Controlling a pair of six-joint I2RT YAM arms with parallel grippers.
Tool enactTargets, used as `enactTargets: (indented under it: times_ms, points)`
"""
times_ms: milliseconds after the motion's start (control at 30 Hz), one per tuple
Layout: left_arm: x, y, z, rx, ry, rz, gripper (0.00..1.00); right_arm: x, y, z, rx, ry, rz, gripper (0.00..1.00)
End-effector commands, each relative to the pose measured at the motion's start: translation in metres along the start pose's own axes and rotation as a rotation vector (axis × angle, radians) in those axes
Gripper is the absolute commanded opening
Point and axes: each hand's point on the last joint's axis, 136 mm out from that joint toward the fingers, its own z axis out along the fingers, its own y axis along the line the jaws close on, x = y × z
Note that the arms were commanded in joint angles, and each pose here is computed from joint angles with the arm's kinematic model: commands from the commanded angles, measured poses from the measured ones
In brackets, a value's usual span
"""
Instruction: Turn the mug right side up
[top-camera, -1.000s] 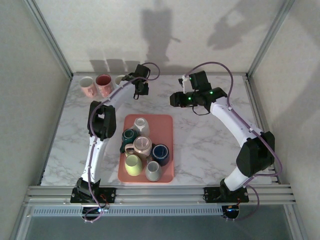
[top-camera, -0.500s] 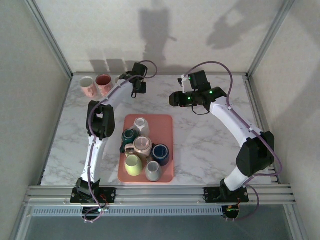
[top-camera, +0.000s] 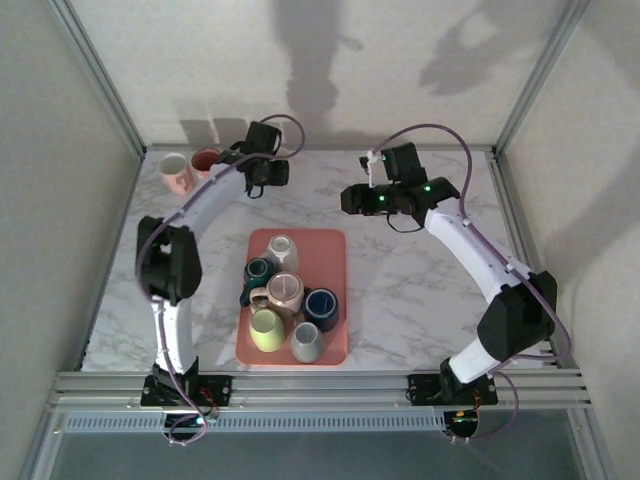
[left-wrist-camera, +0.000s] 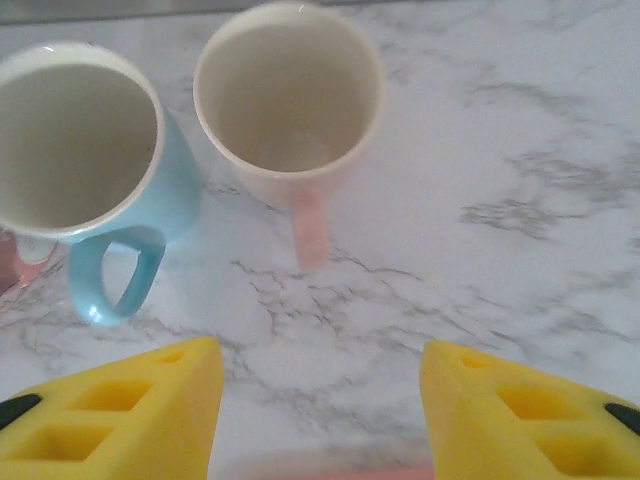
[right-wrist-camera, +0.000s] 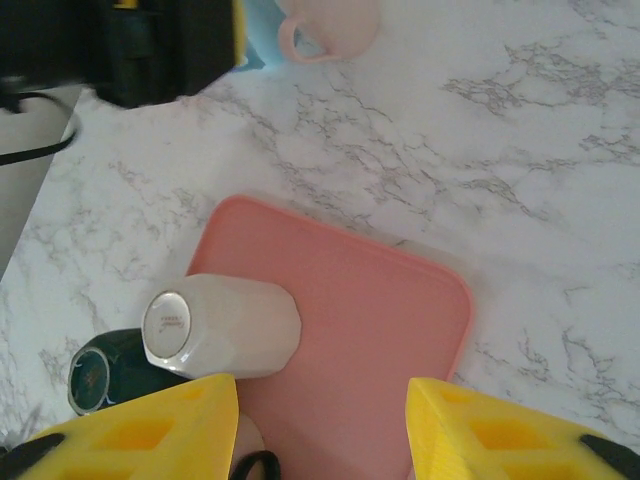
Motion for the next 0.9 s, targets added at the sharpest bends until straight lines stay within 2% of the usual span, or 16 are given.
enactTargets:
  times_ms: [0,200,467,667,867]
  points:
    - [0.002,-0.015,-0.046,0.118,-0.046,-0.052,0.55,0.01,0.001,-0.015,0.019,-0.001,-0.011,0.49]
    - [0.046,-0.012,-0.103,0.202,-0.014,-0.104,0.55,0.028,-0.002,-0.028,0.035,0.002,-0.004,0.49]
    - [0.112,-0.015,-0.151,0.334,0.086,-0.135,0.56,0.053,0.011,-0.032,-0.052,0.083,0.012,0.5]
    - [0.158,-0.013,-0.152,0.387,0.191,-0.146,0.58,0.067,0.023,-0.03,-0.137,0.134,0.023,0.51]
    - [0.17,-0.006,-0.126,0.358,0.194,-0.178,0.57,0.067,0.025,-0.029,-0.154,0.128,0.037,0.51]
